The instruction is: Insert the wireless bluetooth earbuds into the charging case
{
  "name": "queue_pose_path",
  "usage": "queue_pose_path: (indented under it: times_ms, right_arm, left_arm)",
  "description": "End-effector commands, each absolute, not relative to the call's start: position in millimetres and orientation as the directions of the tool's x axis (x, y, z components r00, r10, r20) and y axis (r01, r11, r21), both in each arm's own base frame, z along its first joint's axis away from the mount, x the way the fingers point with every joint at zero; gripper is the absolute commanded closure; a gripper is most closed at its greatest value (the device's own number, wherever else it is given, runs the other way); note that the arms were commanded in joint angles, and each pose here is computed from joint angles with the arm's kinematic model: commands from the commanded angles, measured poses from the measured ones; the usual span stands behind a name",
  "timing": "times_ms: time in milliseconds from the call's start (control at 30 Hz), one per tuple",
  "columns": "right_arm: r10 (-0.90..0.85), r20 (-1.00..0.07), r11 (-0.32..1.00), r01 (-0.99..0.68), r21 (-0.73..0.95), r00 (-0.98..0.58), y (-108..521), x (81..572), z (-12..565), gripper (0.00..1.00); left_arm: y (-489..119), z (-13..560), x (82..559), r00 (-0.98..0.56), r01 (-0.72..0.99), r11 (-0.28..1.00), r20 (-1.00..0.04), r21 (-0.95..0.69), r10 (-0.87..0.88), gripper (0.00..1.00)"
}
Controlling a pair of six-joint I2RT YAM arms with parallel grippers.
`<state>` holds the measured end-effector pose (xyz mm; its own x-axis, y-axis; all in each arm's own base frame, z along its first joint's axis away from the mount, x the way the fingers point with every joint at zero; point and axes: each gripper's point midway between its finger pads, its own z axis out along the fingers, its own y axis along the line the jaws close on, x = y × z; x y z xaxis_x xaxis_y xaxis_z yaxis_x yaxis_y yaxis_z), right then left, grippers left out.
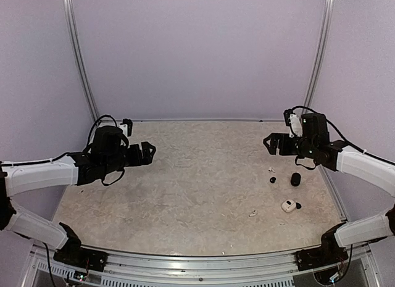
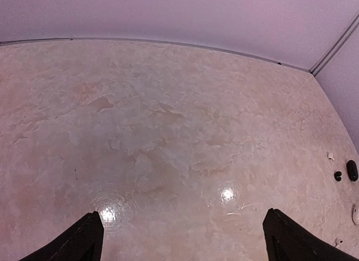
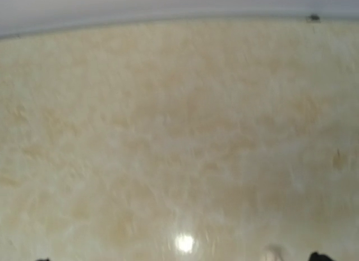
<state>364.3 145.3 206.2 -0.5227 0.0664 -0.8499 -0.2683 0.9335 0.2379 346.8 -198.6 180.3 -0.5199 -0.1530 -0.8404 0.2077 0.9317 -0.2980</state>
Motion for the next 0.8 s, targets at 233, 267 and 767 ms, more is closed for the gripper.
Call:
queue_pose_path:
  times_ms: [233,267,767]
  right_arm:
    - [0.167,-0.687,0.970,-0.008,0.244,-0.707,87.7,331.8,154.8,0.01]
    - [0.186,-0.672,0.969,0.020,0.247,-0.717,79.7,328.6,149.5,0.01]
    - [0.305,-0.504,0.950,0.295,0.102,-0.808,22.9,301.2,75.8,0.03]
  left_arm:
    - [-227.0,188.9,338.2,-0.404,0.238,0.925,-0.896,-0.297,-0.184,0.01]
    - [-227.0,190.0,337.5,-0.397,0.239,0.924,-0.898,-0.299,-0.187,0.01]
    - [-216.7,194.2,332.8,-0.344,0.210,0.918,-0.905,-0.335,-0.252,0.01]
